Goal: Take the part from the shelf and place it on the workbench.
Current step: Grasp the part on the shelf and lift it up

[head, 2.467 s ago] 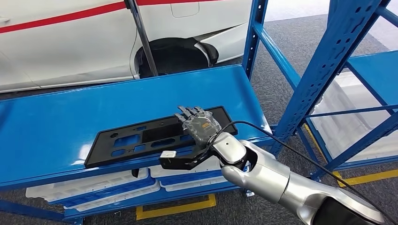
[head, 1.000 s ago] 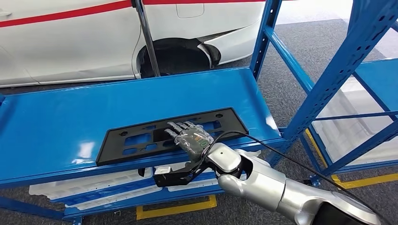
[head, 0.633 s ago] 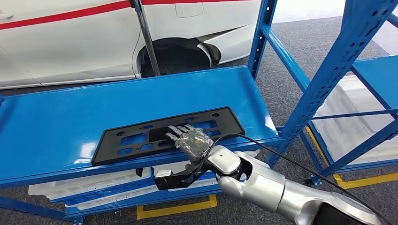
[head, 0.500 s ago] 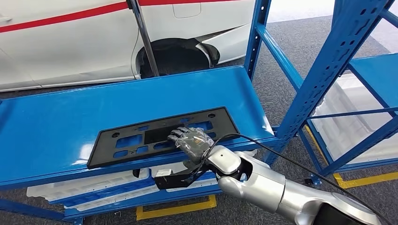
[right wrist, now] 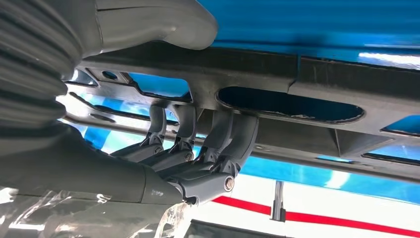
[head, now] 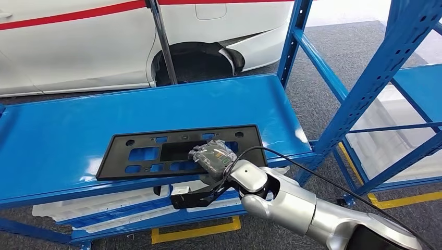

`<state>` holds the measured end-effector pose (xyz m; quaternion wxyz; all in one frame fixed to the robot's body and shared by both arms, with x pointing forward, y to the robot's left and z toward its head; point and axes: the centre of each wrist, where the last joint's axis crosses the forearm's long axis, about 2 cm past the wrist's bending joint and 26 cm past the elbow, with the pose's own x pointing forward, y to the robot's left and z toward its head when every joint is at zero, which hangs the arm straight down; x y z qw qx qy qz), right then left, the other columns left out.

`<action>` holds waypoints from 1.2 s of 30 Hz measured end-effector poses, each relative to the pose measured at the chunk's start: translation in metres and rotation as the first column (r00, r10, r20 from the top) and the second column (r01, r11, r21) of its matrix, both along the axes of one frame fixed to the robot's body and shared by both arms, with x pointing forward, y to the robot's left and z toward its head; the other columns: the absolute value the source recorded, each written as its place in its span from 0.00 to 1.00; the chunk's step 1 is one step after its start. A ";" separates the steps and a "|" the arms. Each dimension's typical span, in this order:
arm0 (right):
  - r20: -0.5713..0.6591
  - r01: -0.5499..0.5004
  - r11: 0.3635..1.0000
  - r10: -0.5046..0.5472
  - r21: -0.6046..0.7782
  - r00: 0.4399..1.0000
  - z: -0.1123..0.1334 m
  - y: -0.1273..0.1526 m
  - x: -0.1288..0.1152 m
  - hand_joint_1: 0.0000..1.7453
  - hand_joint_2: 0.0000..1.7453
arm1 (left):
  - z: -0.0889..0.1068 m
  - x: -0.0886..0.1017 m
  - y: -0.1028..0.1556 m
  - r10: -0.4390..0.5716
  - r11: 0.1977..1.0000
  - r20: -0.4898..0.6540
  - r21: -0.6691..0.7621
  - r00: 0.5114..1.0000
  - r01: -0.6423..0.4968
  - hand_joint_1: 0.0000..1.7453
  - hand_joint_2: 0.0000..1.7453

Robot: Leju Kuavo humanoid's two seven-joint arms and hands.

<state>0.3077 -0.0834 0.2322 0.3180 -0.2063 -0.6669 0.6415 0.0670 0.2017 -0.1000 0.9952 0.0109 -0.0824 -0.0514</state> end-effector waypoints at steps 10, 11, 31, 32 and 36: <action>-0.002 0.012 1.000 -0.012 -0.002 1.000 -0.002 -0.003 0.000 1.00 1.00 | 0.000 0.000 0.000 0.000 1.000 0.008 -0.001 1.000 0.000 0.00 0.00; -0.001 0.012 1.000 -0.012 0.000 1.000 -0.001 -0.003 0.000 1.00 1.00 | 0.000 0.000 0.000 0.000 1.000 0.008 0.000 1.000 0.000 0.00 0.00; 0.034 0.031 1.000 -0.031 0.004 0.999 0.001 -0.005 0.000 0.00 1.00 | 0.000 0.000 0.001 0.000 1.000 0.007 0.003 1.000 0.000 0.00 0.00; 0.033 0.032 0.999 -0.032 0.004 0.999 0.001 -0.006 0.000 0.00 1.00 | 0.000 0.000 0.001 0.000 1.000 0.008 0.003 1.000 0.000 0.00 0.00; 0.023 0.040 0.999 -0.040 0.000 0.999 -0.004 -0.009 -0.001 0.00 1.00 | 0.000 -0.001 0.001 0.001 1.000 0.001 0.004 1.000 -0.001 0.00 0.00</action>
